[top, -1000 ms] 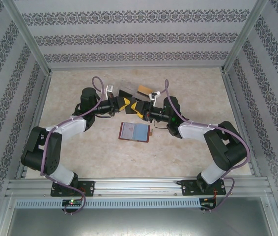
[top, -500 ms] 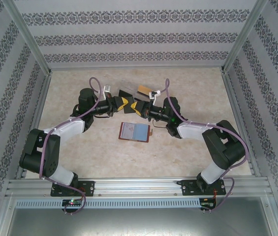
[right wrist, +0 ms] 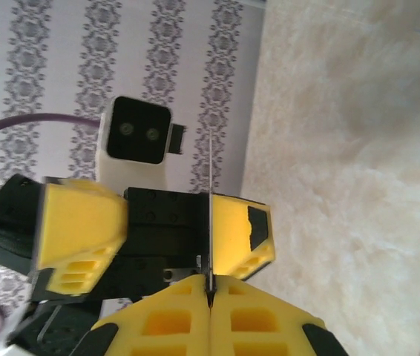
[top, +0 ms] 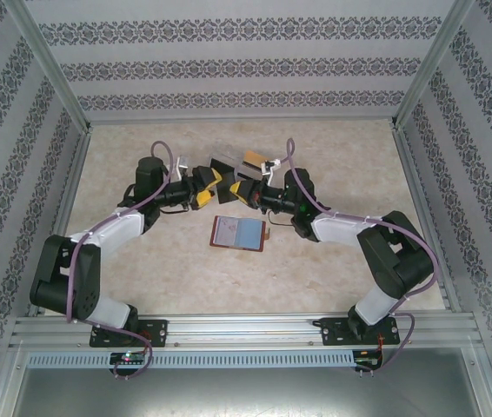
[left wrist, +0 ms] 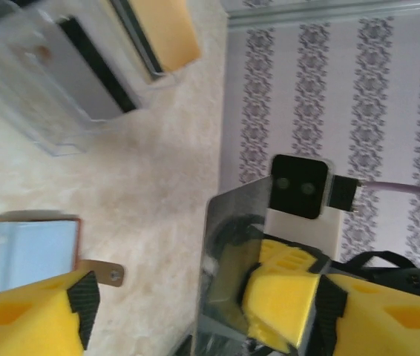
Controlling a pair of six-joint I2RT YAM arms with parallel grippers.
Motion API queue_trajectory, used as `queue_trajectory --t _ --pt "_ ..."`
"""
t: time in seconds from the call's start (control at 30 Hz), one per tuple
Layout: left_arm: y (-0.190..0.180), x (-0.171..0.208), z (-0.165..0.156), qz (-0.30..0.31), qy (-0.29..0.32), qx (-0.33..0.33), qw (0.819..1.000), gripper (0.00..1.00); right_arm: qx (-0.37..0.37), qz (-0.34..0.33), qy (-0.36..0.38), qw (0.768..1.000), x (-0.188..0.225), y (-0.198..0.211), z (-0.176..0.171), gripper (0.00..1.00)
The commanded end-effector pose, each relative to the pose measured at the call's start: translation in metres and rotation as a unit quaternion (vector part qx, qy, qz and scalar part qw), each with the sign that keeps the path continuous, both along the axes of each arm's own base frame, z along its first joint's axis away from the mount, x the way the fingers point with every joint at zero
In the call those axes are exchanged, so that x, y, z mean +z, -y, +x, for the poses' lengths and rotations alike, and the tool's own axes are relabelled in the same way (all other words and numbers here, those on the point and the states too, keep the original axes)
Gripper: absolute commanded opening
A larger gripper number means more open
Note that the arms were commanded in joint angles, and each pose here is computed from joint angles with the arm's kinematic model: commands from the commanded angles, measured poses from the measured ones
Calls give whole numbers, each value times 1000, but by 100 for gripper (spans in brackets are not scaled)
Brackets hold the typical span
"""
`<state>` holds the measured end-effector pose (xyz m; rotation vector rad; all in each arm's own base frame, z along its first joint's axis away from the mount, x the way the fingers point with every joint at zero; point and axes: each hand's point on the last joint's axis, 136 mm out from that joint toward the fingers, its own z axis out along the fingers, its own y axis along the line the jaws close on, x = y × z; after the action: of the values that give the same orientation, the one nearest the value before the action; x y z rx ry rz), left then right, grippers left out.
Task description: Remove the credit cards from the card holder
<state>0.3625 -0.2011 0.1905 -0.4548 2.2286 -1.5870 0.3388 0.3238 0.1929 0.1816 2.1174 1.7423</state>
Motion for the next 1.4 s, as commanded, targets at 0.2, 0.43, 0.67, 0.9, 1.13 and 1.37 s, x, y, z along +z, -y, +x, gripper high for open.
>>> queue_trajectory --t 0.2,0.43,0.67,0.9,1.13,1.37 --pt "-67 -44 -18 159 -81 63 982 100 4 -172 67 983 -26 -3 27 0" --pt "-95 -58 -32 179 -121 82 973 99 11 -307 126 943 -32 -1 54 0" --pt "-114 -59 -39 188 -126 101 969 99 44 -404 209 890 -25 -7 87 0" --pt "-118 -59 -39 184 -126 101 970 99 92 -456 283 838 -28 -19 114 0" --pt "-115 -59 -39 177 -125 91 972 99 171 -510 349 767 -45 -33 132 0" --pt "-112 -59 -36 167 -127 84 974 99 217 -541 397 709 -51 -38 146 0"
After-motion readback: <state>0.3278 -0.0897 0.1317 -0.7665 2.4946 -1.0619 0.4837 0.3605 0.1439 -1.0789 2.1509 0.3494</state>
